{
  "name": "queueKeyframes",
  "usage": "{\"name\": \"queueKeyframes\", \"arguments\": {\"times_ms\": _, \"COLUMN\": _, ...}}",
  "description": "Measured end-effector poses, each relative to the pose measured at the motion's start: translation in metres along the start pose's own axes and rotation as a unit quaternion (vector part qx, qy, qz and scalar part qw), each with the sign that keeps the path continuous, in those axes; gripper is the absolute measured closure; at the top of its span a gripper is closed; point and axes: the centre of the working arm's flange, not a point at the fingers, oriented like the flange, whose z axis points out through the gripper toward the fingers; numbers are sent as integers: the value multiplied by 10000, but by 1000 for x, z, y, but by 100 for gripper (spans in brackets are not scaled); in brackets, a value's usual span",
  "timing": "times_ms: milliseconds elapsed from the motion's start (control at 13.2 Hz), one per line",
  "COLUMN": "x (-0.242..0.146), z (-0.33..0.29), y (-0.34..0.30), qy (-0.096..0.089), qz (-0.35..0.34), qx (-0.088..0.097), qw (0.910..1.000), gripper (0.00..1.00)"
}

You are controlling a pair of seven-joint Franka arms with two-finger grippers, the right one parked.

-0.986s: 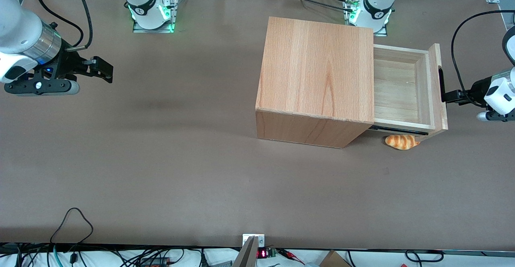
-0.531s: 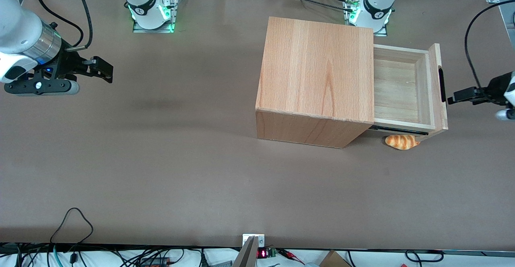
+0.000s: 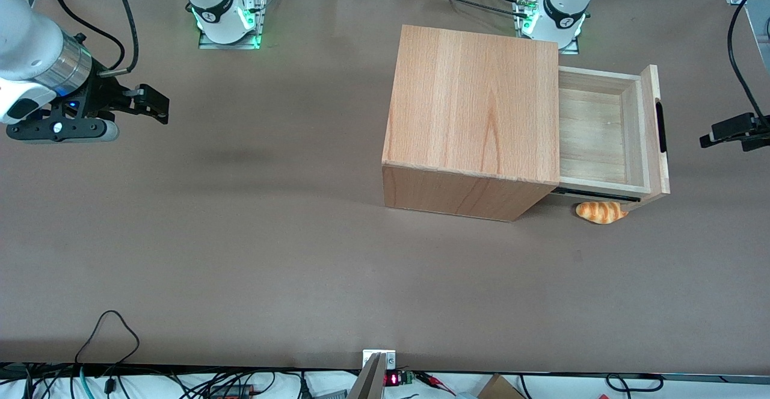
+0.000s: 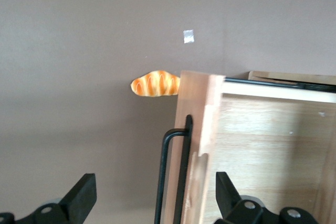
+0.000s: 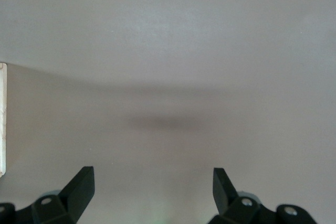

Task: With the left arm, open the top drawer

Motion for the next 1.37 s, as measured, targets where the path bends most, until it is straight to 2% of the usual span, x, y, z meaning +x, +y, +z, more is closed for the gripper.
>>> {"name": "queueKeyframes", "arguments": {"times_ms": 228, "x": 7, "z": -9, "y": 27, "qy": 66, "qz": 251, "qx": 28, "qw": 9997, "gripper": 0}}
{"name": "queueKeyframes", "arguments": {"times_ms": 379, "x": 11, "z": -9, "y": 53, "qy": 8, "qz": 521, "qx": 236, "qw": 9984, "gripper": 0}}
{"name": "queueKeyframes", "arguments": {"times_ms": 531, "x": 16, "z": -13, "y": 87, "qy": 43, "qz": 623, "qx": 330, "qw": 9975, "gripper": 0}}
{"name": "queueKeyframes", "arguments": {"times_ms": 834, "x": 18, "z": -16, "y": 129, "qy": 72, "qz": 574, "qx": 324, "qw": 9978, "gripper": 0}}
{"name": "queueKeyframes", "arguments": {"times_ms": 1366, "x": 14, "z": -23, "y": 132, "qy": 71, "qz": 517, "qx": 336, "qw": 9981, "gripper": 0}}
